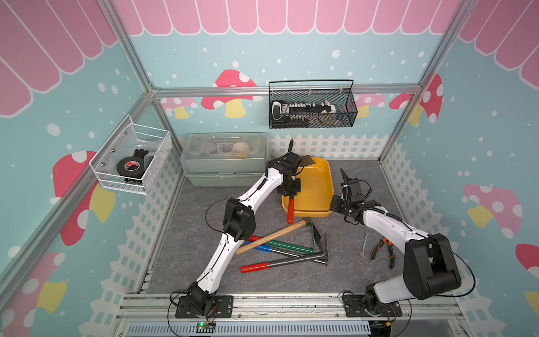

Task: Put the small hoe into the storage box
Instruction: Move the storage box to the center of the board, then place the hoe in the storage box.

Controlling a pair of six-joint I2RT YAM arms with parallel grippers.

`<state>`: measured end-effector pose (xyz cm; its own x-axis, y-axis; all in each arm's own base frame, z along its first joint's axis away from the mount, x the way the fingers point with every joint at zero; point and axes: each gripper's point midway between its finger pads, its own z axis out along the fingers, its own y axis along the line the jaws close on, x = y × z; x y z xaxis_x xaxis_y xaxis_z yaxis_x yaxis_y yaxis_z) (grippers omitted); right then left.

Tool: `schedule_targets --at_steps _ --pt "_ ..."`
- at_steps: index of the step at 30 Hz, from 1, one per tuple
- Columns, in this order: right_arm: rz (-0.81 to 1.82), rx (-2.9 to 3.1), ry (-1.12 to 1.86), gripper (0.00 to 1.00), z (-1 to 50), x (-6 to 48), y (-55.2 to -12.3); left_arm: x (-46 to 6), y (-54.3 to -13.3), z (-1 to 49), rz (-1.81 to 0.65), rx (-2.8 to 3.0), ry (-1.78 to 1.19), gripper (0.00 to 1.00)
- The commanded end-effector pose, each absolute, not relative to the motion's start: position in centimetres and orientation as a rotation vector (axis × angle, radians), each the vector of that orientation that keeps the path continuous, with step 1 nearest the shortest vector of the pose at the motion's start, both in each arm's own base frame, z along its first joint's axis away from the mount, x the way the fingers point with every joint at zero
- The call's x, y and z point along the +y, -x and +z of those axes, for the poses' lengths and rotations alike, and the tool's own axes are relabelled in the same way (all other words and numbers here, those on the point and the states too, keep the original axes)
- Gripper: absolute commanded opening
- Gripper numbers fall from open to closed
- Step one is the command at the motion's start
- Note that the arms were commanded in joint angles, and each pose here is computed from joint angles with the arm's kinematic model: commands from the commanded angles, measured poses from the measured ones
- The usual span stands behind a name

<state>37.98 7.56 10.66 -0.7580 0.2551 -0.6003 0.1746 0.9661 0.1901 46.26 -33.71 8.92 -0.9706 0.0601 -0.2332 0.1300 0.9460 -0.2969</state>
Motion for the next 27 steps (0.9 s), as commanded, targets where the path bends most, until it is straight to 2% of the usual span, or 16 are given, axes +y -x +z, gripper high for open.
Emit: schedule_targets --at_steps 1,18,27 --pt "0.125 2.454 -0.300 0.60 10.6 7.0 -37.3 -34.6 -48.9 11.4 -0.573 2.757 -0.114 0.00" --pt "0.117 2.472 -0.288 0.61 9.8 7.0 -37.3 -34.2 -50.1 8.3 -0.637 2.798 -0.032 0.00" --pt "0.115 2.480 -0.285 0.61 9.5 7.0 -37.2 -33.8 -50.6 7.4 -0.641 2.808 0.007 0.04"
